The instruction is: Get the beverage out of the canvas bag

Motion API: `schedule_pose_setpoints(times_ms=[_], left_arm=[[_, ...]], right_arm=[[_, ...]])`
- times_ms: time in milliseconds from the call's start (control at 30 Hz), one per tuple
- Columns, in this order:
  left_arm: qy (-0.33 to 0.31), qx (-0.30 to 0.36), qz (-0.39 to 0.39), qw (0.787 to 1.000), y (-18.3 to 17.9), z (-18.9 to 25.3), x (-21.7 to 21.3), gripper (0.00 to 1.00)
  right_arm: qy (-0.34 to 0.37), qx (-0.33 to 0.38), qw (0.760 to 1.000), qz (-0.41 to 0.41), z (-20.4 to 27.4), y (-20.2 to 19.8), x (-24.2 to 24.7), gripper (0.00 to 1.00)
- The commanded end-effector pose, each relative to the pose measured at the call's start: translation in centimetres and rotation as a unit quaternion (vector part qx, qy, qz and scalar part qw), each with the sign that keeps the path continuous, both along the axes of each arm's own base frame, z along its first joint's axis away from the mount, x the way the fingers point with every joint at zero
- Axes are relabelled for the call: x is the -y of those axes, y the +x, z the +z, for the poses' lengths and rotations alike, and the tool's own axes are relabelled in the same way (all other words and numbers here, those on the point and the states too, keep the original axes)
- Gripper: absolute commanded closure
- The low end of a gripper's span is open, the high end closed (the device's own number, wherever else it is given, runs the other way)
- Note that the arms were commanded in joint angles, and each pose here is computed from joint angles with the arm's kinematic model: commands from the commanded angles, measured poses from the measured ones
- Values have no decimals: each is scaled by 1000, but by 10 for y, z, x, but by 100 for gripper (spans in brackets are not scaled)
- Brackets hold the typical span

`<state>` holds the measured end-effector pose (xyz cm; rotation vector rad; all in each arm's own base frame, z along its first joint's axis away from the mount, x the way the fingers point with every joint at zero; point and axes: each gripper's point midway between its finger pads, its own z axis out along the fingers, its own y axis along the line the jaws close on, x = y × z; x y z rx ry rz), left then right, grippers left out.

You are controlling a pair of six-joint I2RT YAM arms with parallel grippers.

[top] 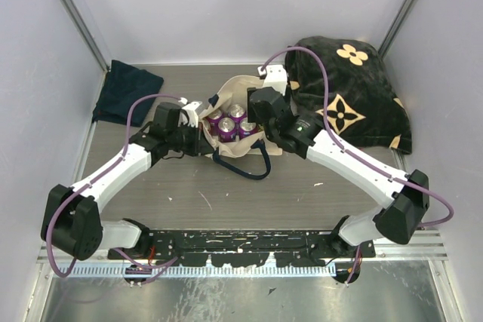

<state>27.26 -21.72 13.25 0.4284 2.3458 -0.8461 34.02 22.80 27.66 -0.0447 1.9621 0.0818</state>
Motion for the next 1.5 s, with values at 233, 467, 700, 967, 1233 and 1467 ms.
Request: schedule_pose_setpoints(times_ms=[233,467,700,967,1233,1467], left_arm=[[51,-69,1,996,-22,-33,-13,100],[52,-70,-4,996,-24,-33,-10,100],[55,-71,-3,996,-26,-35,-11,100],[58,-71,-5,996,-26,-35,-12,100],[60,-73,-5,996,-27,-36,-13,100],[61,-66,0,996,-26,-33,-14,100]], right_arm=[[-44,53,998,14,24,33,-19,32],[-38,87,995,14,49,45,-23,32],[-32,38,999,-18,12,63,11,31],[-26,-17,999,-24,-30,69,36,31],[1,-31,999,27,-31,59,18,30],[-20,-60,997,45,-47,38,11,30]])
